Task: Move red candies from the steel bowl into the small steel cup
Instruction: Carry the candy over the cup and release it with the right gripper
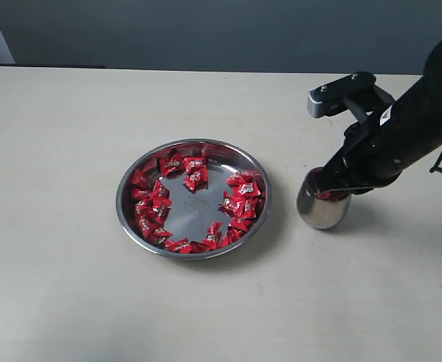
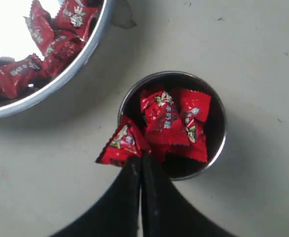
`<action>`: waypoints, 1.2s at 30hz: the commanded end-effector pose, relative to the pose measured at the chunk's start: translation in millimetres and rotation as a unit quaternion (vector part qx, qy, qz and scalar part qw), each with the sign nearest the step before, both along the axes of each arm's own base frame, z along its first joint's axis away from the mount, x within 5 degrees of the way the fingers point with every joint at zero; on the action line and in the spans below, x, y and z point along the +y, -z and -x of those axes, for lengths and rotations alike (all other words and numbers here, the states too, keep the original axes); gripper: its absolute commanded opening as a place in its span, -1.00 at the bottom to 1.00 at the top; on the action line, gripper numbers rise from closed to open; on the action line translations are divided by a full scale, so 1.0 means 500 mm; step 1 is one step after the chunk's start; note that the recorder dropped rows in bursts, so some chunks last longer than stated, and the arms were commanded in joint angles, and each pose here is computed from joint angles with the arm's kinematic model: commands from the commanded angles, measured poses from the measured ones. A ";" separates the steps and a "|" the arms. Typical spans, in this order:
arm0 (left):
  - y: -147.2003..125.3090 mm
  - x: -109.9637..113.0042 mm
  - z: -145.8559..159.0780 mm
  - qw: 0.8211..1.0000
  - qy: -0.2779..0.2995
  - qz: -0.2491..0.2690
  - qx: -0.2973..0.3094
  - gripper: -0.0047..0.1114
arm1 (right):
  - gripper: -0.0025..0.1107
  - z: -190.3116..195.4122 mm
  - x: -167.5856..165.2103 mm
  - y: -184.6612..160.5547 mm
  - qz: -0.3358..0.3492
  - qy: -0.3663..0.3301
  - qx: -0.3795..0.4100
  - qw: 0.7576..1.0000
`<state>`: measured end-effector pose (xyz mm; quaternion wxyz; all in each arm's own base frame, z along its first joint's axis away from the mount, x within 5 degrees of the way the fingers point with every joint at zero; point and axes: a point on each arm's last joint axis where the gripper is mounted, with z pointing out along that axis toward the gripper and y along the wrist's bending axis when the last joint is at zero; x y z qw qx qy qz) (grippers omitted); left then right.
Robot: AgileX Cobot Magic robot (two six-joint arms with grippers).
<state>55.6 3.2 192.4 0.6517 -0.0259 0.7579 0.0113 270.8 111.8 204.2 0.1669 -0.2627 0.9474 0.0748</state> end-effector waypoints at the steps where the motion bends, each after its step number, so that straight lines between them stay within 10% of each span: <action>1: 0.000 -0.001 0.000 1.000 0.003 0.000 -0.003 -0.91 | -0.97 -0.016 -0.001 0.026 0.005 0.006 -0.008 1.000; 15: 0.000 -0.001 0.000 1.000 0.003 0.000 -0.003 -0.91 | -0.97 -0.021 -0.006 0.028 0.030 -0.011 -0.021 0.999; 23: 0.000 -0.001 0.000 1.000 0.003 0.000 -0.003 -0.91 | -0.39 -0.022 -0.008 0.028 0.035 -0.015 -0.023 0.999; 36: 0.000 -0.001 0.000 1.000 0.003 0.000 -0.003 -0.91 | -0.38 -0.021 -0.007 -0.042 -0.013 0.014 -0.111 0.994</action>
